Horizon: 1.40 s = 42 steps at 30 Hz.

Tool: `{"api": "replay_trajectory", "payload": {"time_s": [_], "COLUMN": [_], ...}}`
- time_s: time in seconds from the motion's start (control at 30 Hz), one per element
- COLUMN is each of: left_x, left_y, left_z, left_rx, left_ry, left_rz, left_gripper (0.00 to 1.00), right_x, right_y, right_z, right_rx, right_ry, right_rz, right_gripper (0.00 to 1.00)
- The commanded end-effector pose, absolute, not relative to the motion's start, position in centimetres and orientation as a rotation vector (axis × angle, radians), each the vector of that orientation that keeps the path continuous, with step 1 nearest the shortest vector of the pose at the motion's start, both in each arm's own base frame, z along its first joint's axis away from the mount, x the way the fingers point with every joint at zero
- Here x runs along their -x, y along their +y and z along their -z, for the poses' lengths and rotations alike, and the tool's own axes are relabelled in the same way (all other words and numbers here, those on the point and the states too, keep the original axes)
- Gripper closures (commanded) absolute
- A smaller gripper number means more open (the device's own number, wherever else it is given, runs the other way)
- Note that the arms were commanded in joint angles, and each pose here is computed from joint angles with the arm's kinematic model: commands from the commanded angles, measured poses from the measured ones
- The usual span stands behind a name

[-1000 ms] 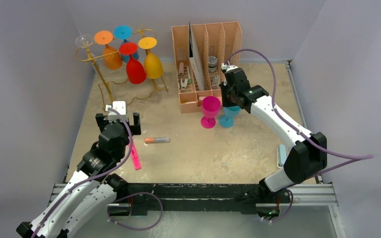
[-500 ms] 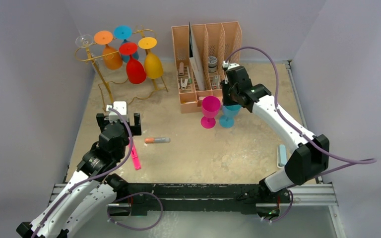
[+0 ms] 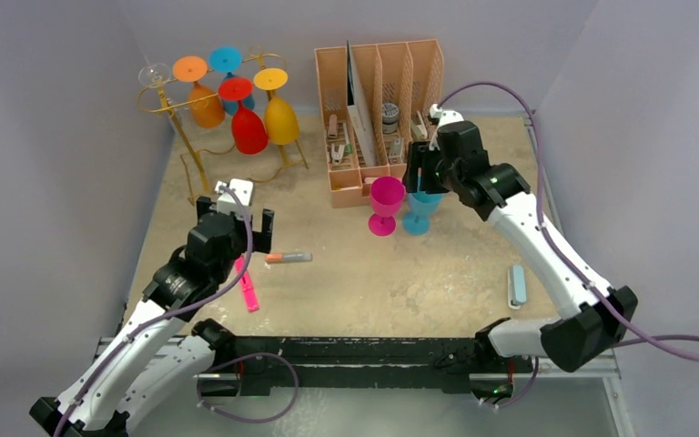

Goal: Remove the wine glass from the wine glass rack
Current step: Place the wine glass at the center of the board, then pick up the wine glass from the wine rack.

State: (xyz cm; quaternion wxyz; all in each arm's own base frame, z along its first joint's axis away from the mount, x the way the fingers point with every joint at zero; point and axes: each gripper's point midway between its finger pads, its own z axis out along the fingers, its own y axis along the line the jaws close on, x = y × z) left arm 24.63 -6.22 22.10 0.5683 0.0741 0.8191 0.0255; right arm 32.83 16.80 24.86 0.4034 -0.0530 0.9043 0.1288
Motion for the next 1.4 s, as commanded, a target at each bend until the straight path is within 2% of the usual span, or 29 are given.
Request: {"api": "replay_trajectory", "payload": {"time_s": [0.0,0.1,0.3,0.43,0.67,0.73,1.1,1.17,1.37], "left_x": [-24.6,-24.3,-26.6,-28.9,-31.8,-32.6,-37.3,-38.4,-42.1], "left_y": [-10.0,-11.9,-12.3,-12.4,-11.2,-10.2,-6.9,-6.3,-3.8], "left_z": [-25.7,-27.4,-33.2,-37.4,-41.9,-42.3,-40.9,-40.6,-40.6], "left_rx": [-0.280,-0.337,-0.213,-0.100,0.065,0.158,0.477,0.537,0.736], "left_ry": [1.913,1.939,1.911,1.874,1.837,1.834,1.818,1.787,1.659], "left_rz": [0.181,0.335,0.493,0.511,0.534,0.536,0.642,0.635,0.583], "left_gripper": [0.00,0.01,0.01,0.06,0.05,0.05,0.15,0.18,0.40], "right_x": [-31.7,-30.5,-28.1,-27.0,-26.8,-26.6,-25.1,-24.7,-24.2], "right_y": [15.7,15.6,15.1,15.4,15.2,15.0,14.6,14.6,14.5], "right_z": [-27.8,-28.5,-29.1,-30.0,-30.5,-30.5,-30.5,-30.5,-30.5], "right_rx": [0.051,0.035,0.030,0.026,0.042,0.049,0.106,0.115,0.157], "right_ry": [2.203,2.183,2.188,2.149,2.038,2.044,2.124,2.136,2.152], "right_rz": [-0.345,-0.393,-0.442,-0.513,-0.542,-0.535,-0.511,-0.518,-0.504], "right_gripper": [0.30,0.25,0.18,0.02,0.01,0.01,0.01,0.01,0.01]}}
